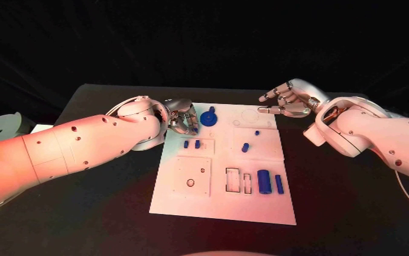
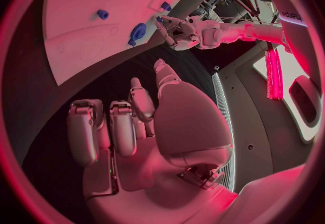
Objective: Assemble the parts on the task board
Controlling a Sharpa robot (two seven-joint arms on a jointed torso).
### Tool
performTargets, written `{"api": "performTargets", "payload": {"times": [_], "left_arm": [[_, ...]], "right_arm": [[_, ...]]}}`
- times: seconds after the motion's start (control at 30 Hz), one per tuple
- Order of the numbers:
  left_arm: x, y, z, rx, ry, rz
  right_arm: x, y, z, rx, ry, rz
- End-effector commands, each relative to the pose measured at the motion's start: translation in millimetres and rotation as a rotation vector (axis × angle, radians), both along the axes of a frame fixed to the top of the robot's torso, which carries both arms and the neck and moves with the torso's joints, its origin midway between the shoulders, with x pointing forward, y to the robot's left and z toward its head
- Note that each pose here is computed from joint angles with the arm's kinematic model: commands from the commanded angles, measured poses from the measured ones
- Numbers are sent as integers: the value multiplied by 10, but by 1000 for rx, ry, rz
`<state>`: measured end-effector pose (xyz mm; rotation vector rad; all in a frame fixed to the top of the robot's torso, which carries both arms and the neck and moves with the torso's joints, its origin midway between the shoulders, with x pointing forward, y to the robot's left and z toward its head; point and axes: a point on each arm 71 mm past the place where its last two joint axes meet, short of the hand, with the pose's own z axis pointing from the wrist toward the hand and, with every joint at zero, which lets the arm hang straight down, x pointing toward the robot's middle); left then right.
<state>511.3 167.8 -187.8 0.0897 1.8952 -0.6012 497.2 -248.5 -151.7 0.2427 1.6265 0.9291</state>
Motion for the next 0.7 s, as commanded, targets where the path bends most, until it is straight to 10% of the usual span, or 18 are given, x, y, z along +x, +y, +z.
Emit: {"api": "performTargets", "payload": {"times": [0.03,0.7], "left_arm": [[-2,-14,-13,21,7,-11],[20,-17,-51,52,12,-9]], "right_arm": [[-7,14,-4,-2,1,13],[-8,16,-3,-2,1,13]]}}
